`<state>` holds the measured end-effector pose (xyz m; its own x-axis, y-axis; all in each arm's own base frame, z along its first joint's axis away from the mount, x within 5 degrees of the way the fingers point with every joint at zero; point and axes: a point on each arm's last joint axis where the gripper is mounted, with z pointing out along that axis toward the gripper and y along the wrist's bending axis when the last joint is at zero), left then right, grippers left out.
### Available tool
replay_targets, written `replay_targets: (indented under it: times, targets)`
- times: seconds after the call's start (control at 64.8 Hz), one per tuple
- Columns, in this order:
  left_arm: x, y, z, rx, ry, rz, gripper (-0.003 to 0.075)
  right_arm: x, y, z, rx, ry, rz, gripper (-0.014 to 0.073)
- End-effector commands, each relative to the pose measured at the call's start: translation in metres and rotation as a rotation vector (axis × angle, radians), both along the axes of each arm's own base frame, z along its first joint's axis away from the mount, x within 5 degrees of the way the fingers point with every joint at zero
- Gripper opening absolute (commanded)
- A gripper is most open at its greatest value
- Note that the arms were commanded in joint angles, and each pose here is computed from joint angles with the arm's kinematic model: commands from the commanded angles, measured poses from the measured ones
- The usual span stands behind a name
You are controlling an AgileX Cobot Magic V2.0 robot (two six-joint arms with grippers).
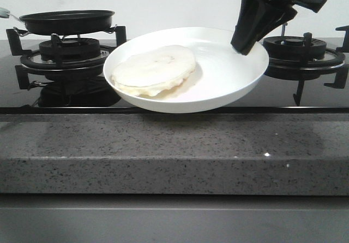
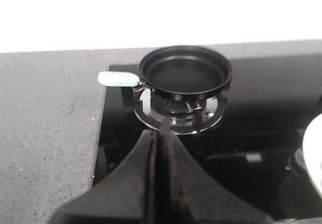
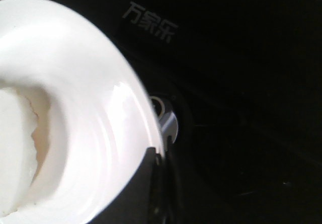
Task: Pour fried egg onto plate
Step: 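Return the empty pan onto its burner with the left gripper, then lower the plate with the egg onto the stove with the right gripper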
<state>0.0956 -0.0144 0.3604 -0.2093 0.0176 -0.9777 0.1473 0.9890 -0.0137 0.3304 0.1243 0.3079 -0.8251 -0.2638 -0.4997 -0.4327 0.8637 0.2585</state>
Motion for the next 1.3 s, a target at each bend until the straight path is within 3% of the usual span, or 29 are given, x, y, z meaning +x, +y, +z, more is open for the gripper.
replay_targets:
  times: [0.0,0.355,0.756,0.942,1.281]
  targets:
    - [-0.015,0.001,0.006,-0.056,-0.157,-0.008,-0.002,-0.005,0.0,0.027,0.054,-0.094,-0.014,-0.006]
    - [-0.046,0.006,-0.027,-0.084,-0.266,-0.009,-0.0019,-0.005,0.0,0.027,0.054,-0.094,-0.014,-0.006]
    - [-0.046,0.006,-0.027,-0.084,-0.267,-0.009,-0.0019,-0.005,0.0,0.027,0.057,-0.093,-0.015,-0.006]
    - [-0.046,0.006,-0.027,-0.084,-0.267,-0.009,-0.0019,-0.008,0.005,0.03,0.131,-0.052,-0.014,-0.006]
    - [-0.046,0.006,-0.027,-0.084,-0.267,-0.009,-0.0019,0.016,-0.001,0.056,0.171,-0.145,-0.062,-0.006]
